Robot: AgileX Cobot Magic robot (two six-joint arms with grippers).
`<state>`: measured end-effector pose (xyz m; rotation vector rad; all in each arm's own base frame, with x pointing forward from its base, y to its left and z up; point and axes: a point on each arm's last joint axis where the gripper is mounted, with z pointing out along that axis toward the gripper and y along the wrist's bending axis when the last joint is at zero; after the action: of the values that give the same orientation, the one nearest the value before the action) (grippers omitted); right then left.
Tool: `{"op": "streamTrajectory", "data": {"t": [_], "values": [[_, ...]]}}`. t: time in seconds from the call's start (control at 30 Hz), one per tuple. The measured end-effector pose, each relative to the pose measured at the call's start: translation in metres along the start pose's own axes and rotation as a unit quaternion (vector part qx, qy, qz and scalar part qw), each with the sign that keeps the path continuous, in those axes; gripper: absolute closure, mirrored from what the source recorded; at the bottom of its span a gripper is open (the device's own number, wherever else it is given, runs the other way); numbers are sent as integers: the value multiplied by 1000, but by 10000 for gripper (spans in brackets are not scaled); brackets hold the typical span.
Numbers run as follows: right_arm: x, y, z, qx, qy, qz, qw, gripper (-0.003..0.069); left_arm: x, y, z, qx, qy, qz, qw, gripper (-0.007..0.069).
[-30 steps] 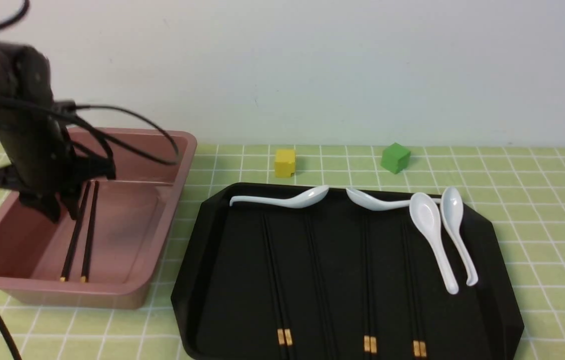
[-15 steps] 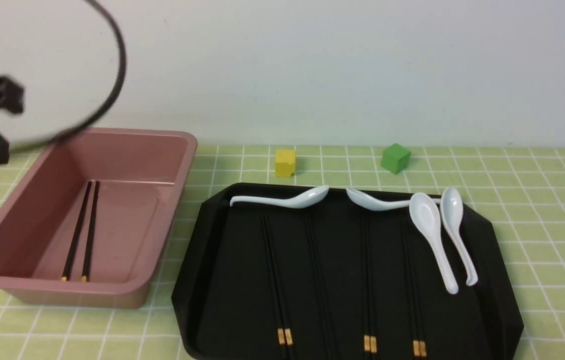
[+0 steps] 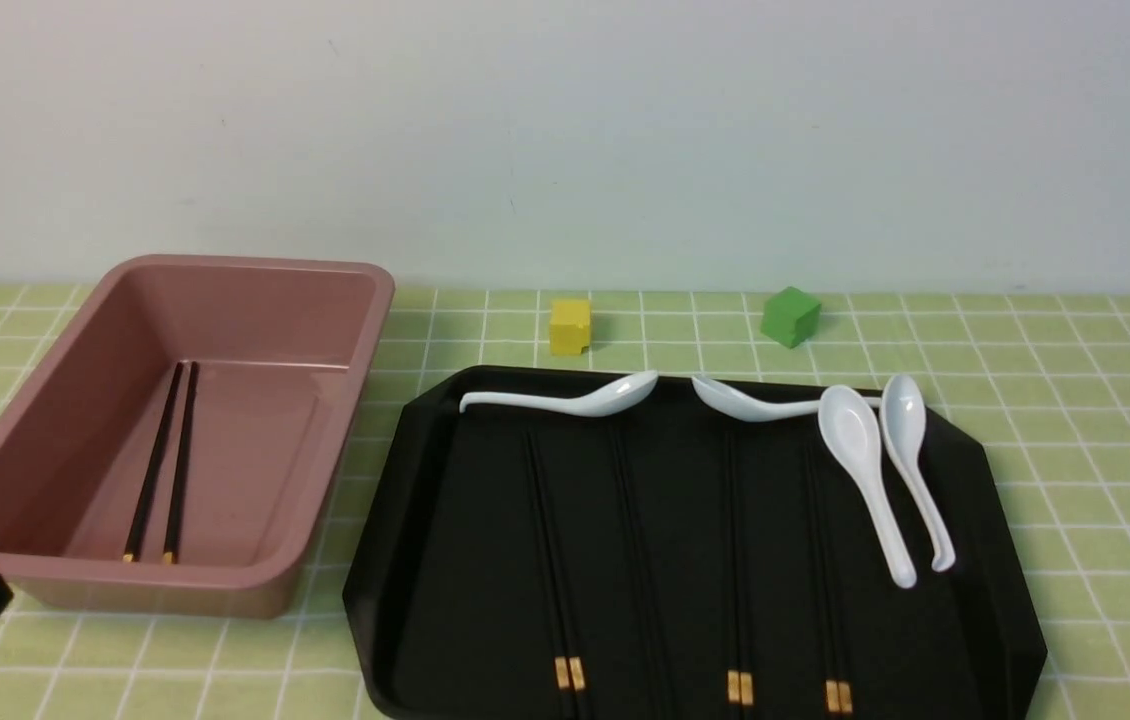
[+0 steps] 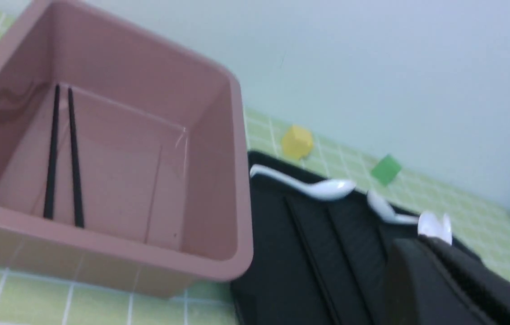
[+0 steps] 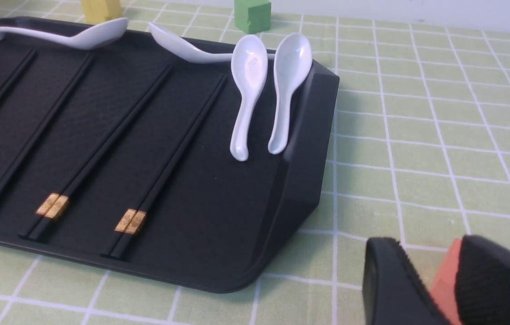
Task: On green tablecloth take chopsticks from black tray and put them in box.
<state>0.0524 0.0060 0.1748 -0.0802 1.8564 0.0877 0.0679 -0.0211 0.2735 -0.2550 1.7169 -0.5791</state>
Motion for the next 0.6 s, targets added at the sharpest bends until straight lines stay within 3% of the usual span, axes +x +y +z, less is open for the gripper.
{"op": "streamTrajectory", "data": {"t": [0.17, 0.6], "values": [[0, 0, 0, 0, 0, 0, 1000, 419, 1, 0, -10, 14, -42, -4, 999, 638], [0, 0, 0, 0, 0, 0, 1000, 419, 1, 0, -9, 14, -42, -5, 999, 638]]}}
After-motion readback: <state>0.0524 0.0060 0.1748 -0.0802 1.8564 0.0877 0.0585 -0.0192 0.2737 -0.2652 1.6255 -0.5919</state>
